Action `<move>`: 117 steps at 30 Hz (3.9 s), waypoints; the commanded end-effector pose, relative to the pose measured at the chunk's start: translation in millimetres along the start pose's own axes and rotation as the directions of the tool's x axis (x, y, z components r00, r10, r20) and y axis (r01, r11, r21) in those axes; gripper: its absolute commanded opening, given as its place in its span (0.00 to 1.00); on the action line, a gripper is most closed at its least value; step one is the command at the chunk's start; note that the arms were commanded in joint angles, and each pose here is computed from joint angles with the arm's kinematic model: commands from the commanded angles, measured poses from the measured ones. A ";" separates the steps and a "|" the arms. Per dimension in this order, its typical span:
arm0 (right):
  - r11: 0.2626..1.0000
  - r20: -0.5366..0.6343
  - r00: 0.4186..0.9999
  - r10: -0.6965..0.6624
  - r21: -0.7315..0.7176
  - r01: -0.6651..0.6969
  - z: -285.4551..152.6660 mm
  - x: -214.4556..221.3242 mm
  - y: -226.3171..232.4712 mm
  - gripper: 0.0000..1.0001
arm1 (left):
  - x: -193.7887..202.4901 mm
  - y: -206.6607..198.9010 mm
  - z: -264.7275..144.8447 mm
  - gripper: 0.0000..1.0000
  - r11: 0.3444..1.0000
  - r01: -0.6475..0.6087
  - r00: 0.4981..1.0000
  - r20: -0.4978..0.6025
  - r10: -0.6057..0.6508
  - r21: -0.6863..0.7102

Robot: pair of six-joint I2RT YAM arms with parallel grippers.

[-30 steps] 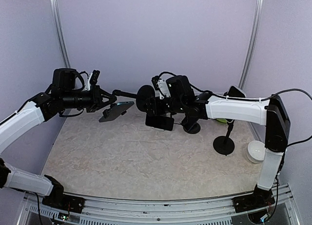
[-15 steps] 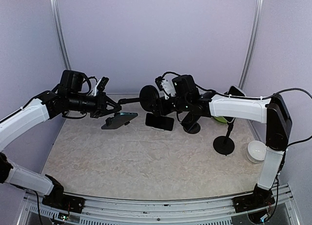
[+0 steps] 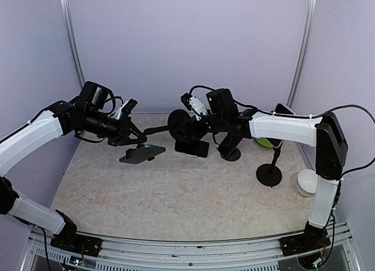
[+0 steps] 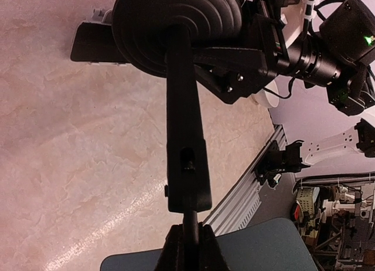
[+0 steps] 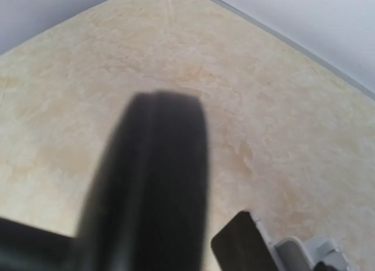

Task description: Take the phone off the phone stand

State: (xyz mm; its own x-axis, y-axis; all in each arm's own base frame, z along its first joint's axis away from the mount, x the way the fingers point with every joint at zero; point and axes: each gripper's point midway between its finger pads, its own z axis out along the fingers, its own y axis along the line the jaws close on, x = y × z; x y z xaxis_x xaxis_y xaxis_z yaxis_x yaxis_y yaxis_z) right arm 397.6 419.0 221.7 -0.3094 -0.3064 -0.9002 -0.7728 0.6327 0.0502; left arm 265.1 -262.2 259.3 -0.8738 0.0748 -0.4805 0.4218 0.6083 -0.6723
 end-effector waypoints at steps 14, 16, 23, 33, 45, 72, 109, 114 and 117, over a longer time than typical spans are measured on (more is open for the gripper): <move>0.881 0.195 0.885 -0.422 -0.142 0.451 -86.0 -39.3 72.8 0.95 | -1.5 -12.1 -13.7 0.00 0.998 0.065 0.994 -0.091 -0.063 0.012; 0.855 0.231 0.864 -0.447 -0.175 0.488 -84.8 -41.4 89.0 0.89 | -2.7 -18.0 -11.5 0.00 0.998 0.050 0.994 -0.095 -0.047 0.029; 0.779 0.271 0.827 -0.492 -0.288 0.558 -59.2 -29.1 126.1 0.74 | 4.8 -31.6 -3.7 0.00 0.998 0.019 0.991 -0.133 -0.011 0.062; 0.675 0.221 0.764 -0.606 -0.366 0.641 -27.3 13.0 167.2 0.58 | 18.6 -34.5 -0.8 0.00 0.998 0.018 0.984 -0.178 -0.009 0.052; 0.693 0.190 0.784 -0.591 -0.377 0.614 -15.2 30.2 173.5 0.30 | 23.9 -37.1 1.7 0.00 0.999 -0.002 0.981 -0.194 0.011 0.046; 0.865 0.252 0.831 -0.495 0.060 0.497 -1.3 -29.3 112.3 0.00 | -85.7 -17.1 -84.2 0.99 0.989 0.142 0.939 0.320 -0.127 -0.026; 0.957 0.688 0.677 -0.262 0.276 0.090 -78.6 -119.8 80.1 0.00 | -67.4 -53.8 -78.9 0.99 0.786 0.298 0.613 0.523 -0.593 0.542; 0.950 0.692 0.667 -0.277 0.301 0.082 -78.6 -124.9 77.2 0.00 | -60.9 -39.8 -68.9 0.99 0.775 0.359 0.600 0.508 -0.618 0.519; 0.953 0.699 0.661 -0.270 0.293 0.080 -78.9 -128.2 78.4 0.00 | -60.3 -37.3 -64.6 0.99 0.770 0.369 0.603 0.495 -0.625 0.521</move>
State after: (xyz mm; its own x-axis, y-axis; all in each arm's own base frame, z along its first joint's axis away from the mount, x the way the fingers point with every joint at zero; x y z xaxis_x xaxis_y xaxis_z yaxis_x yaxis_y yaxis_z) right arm 344.6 465.8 283.4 0.2671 -0.0949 -0.9590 -0.6248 0.7405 -0.2473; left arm 283.2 -237.3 358.5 -0.6694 -0.7232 -0.1702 0.1512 0.0917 -0.9842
